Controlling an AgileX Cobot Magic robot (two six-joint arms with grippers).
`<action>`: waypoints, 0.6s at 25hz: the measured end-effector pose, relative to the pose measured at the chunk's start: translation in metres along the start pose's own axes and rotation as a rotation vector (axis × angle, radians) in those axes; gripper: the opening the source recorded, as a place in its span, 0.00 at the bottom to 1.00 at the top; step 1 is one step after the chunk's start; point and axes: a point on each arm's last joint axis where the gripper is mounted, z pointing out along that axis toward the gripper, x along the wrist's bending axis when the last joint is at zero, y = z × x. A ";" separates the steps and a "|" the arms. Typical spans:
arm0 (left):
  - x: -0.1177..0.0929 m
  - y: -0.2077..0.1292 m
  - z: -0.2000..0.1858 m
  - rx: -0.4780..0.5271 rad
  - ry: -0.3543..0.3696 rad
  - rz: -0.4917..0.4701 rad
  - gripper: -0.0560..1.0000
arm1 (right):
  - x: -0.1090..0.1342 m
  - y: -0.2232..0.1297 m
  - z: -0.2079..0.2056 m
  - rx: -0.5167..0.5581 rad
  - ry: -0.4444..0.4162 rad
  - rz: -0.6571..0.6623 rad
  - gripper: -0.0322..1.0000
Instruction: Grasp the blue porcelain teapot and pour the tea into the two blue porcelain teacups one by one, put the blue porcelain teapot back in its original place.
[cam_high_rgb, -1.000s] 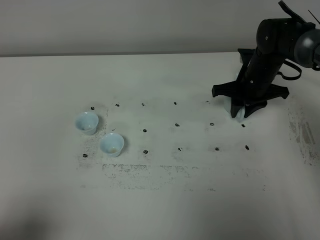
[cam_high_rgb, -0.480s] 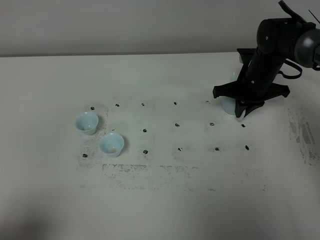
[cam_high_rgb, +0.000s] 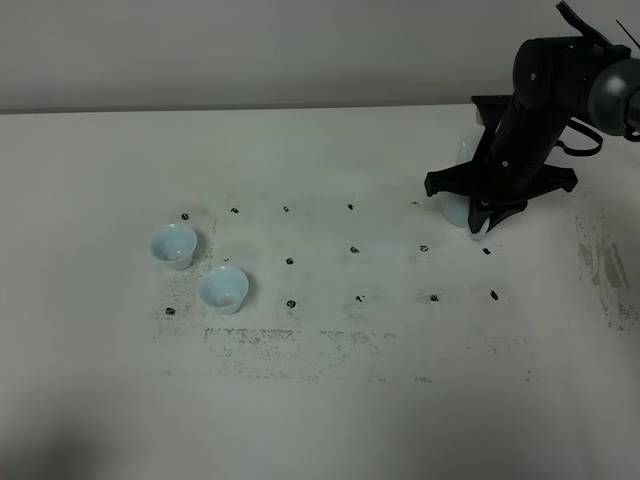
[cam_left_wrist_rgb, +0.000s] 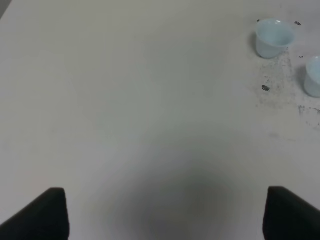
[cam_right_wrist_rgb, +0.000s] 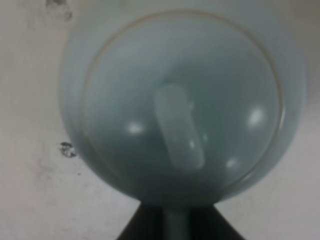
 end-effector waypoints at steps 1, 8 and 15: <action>0.000 0.000 0.000 0.000 0.000 0.000 0.76 | 0.000 0.000 0.000 0.000 0.000 0.000 0.08; 0.000 0.000 0.000 0.000 0.000 0.000 0.76 | -0.002 0.002 -0.011 -0.042 -0.016 -0.010 0.08; 0.000 0.000 0.000 0.000 0.000 0.000 0.76 | -0.006 0.001 -0.037 -0.087 -0.017 -0.053 0.08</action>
